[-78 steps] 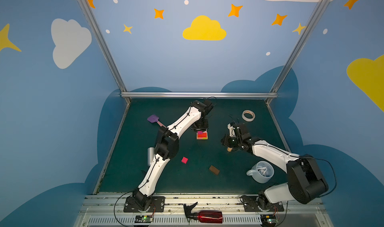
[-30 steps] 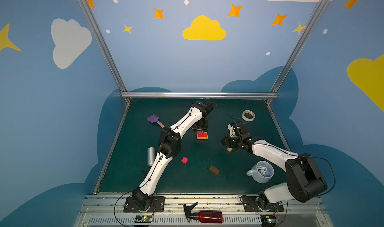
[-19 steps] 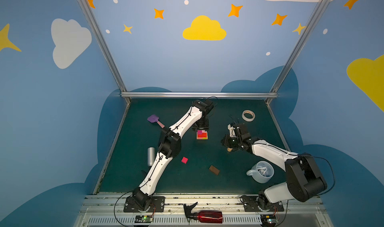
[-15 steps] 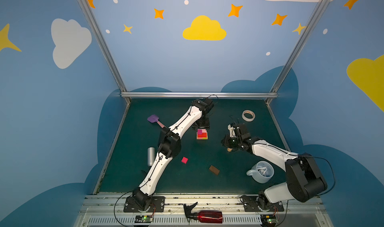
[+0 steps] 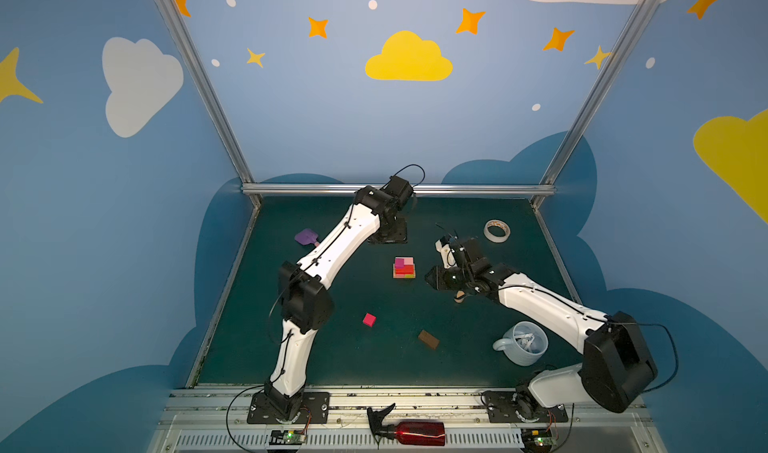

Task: Build the wood block tower
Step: 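Open the left gripper and withdraw it while the right gripper reaches toward the pink cube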

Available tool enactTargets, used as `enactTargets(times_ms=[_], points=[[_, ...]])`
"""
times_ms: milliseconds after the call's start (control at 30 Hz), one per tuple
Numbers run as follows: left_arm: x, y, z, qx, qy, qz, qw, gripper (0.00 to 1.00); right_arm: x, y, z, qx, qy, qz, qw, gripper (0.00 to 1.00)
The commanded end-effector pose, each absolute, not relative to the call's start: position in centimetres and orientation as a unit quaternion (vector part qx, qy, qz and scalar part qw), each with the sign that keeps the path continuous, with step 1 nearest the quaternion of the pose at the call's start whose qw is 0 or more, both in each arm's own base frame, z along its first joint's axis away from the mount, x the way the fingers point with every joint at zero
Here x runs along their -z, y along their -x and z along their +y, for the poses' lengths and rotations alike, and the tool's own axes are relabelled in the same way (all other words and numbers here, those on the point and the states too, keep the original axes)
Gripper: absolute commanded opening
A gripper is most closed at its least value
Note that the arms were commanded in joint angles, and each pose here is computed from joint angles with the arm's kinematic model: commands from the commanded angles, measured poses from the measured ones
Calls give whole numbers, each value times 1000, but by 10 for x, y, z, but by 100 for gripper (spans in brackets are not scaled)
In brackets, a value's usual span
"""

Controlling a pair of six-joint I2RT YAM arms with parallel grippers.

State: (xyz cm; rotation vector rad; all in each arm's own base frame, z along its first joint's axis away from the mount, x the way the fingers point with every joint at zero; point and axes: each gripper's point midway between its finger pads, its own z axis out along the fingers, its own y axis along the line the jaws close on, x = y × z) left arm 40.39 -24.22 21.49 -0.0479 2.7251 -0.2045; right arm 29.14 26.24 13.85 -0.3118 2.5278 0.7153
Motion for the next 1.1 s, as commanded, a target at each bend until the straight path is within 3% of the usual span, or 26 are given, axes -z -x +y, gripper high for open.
enactTargets(times_ms=[0,367,767,1067], points=[[-229,-404,-223,85,46,963,252,67,-134,-275,274,-234,176,930,219,41],[-226,-333,-133,87,153,926,334,65,-119,-218,364,-209,391,884,146,66],[-262,-270,-59,89,210,857,462,64,-71,-188,416,-152,526,834,69,68],[-266,-252,-45,91,218,848,475,65,-46,-193,419,-122,552,823,51,68]])
